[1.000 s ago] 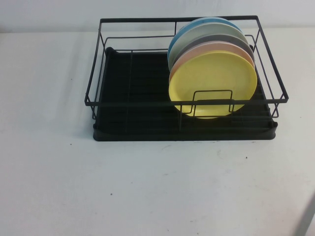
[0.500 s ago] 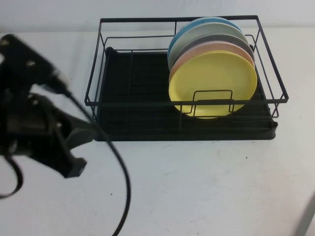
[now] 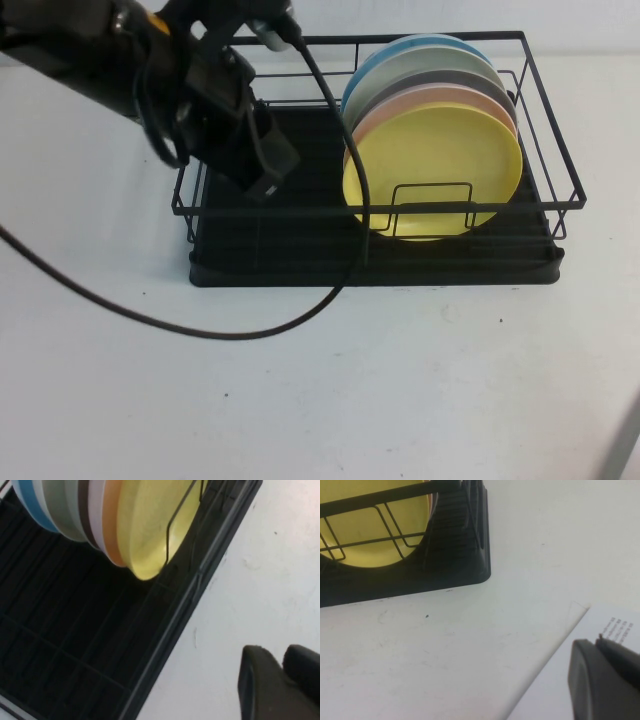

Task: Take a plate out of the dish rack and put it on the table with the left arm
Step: Grasp the plate from the shelf

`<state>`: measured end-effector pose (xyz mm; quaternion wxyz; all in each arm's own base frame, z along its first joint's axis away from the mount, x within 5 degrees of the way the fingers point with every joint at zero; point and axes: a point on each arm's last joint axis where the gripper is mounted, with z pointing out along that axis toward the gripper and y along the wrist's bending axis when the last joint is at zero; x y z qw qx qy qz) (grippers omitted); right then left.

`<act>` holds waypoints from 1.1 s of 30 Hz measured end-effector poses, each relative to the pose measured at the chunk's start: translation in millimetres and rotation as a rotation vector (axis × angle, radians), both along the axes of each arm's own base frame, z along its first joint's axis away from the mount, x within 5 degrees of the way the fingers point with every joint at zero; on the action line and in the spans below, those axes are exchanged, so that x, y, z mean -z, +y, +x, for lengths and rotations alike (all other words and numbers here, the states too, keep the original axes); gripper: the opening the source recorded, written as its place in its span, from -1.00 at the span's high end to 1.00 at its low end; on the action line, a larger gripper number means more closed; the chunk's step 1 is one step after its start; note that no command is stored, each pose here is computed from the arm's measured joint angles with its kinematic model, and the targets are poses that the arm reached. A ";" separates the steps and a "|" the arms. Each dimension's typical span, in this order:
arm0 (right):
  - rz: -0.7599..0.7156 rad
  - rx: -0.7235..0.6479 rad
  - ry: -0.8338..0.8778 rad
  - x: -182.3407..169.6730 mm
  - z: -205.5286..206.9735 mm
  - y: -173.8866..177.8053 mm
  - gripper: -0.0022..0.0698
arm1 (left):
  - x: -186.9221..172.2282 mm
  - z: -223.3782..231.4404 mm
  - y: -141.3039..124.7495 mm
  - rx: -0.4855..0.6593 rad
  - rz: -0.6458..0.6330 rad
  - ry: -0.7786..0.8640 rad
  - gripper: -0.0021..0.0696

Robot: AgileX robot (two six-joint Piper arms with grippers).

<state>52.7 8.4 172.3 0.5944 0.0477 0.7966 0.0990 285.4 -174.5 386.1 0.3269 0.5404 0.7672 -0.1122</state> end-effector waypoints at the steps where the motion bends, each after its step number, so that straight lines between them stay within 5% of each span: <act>1: 0.000 0.000 0.000 0.0 0.0 0.0 0.99 | 2.3 5.1 -2.9 0.004 -0.001 -0.002 0.69; 6: 0.000 0.000 0.000 0.0 0.0 0.0 0.99 | 21.5 31.4 -22.1 0.052 -0.064 -0.035 -0.11; 9: 0.000 0.000 0.000 0.0 0.0 0.0 0.99 | 27.6 42.1 -32.1 0.050 -0.148 -0.055 -0.30; 17: 0.000 0.000 0.000 0.0 0.0 0.0 0.99 | 46.5 58.6 -61.3 0.170 -0.211 -0.192 -0.37; 33: 0.000 0.000 0.000 0.0 0.0 0.0 0.99 | 79.3 82.9 -84.4 0.192 -0.276 -0.284 -0.38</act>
